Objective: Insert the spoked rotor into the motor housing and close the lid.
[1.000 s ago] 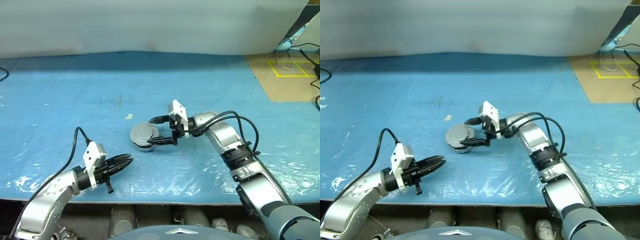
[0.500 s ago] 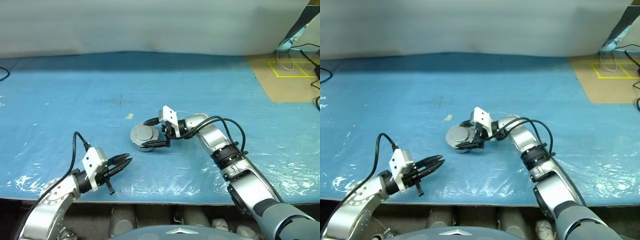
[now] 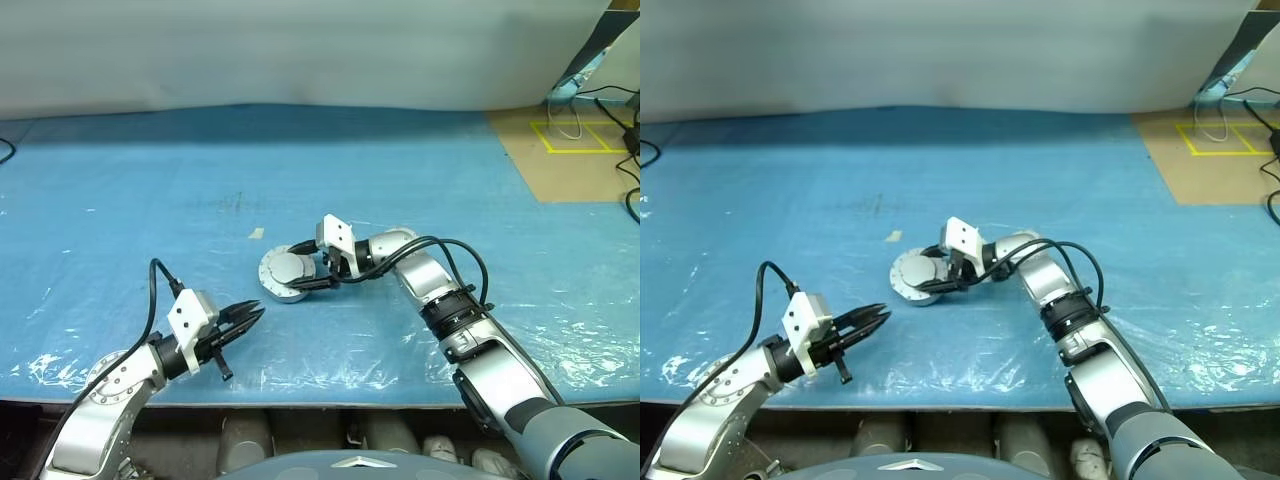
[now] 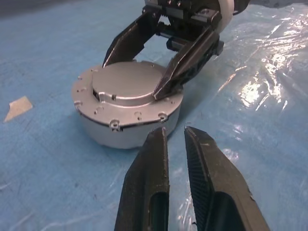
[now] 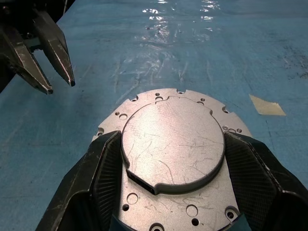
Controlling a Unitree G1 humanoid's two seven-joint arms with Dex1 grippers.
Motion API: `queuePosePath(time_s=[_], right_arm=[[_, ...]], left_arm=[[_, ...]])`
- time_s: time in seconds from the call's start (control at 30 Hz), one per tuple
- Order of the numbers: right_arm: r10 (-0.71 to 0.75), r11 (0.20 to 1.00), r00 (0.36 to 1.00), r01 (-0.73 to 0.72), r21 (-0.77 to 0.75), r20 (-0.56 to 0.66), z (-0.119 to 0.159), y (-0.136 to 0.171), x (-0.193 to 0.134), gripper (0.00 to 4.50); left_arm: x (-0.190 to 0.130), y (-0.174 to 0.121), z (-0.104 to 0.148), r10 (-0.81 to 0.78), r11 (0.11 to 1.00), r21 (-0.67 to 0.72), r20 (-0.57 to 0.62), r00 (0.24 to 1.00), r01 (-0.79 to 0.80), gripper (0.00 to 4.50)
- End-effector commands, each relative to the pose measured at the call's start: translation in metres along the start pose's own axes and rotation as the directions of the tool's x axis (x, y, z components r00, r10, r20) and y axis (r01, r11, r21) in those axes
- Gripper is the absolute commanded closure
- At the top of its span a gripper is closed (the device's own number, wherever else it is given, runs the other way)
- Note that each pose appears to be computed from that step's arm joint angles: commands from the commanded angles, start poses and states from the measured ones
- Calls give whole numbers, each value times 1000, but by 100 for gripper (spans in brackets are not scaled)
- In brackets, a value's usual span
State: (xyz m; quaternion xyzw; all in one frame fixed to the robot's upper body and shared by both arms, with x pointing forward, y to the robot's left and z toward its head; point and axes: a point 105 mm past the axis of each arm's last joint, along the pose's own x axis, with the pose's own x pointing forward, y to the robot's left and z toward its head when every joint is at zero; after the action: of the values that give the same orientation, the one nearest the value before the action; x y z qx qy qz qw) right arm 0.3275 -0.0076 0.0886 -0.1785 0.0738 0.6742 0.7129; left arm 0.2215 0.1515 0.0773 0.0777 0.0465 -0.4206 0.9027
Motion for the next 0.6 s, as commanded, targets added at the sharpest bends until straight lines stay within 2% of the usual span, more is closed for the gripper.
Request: queuePosePath(time_s=[0.03,0.13,0.33,0.47,0.6], right_arm=[[3,1000,999,-4,28,43,11,-4,-3,153],[13,999,999,-14,30,49,17,-7,-8,153],[74,997,997,-74,-4,-21,4,3,-8,153],[60,998,997,-61,-6,-49,-5,3,-4,153],[48,999,999,-48,13,-14,-1,2,0,153]], left_arm=[[-5,2,2,8,999,38,6,1000,-9,386],[-6,0,0,5,999,40,5,1000,-6,386],[-10,-4,-18,1,999,54,-19,1000,0,386],[-10,-2,-26,9,999,53,-13,1000,-9,386],[-9,-3,-29,7,999,54,-8,1000,-7,386]])
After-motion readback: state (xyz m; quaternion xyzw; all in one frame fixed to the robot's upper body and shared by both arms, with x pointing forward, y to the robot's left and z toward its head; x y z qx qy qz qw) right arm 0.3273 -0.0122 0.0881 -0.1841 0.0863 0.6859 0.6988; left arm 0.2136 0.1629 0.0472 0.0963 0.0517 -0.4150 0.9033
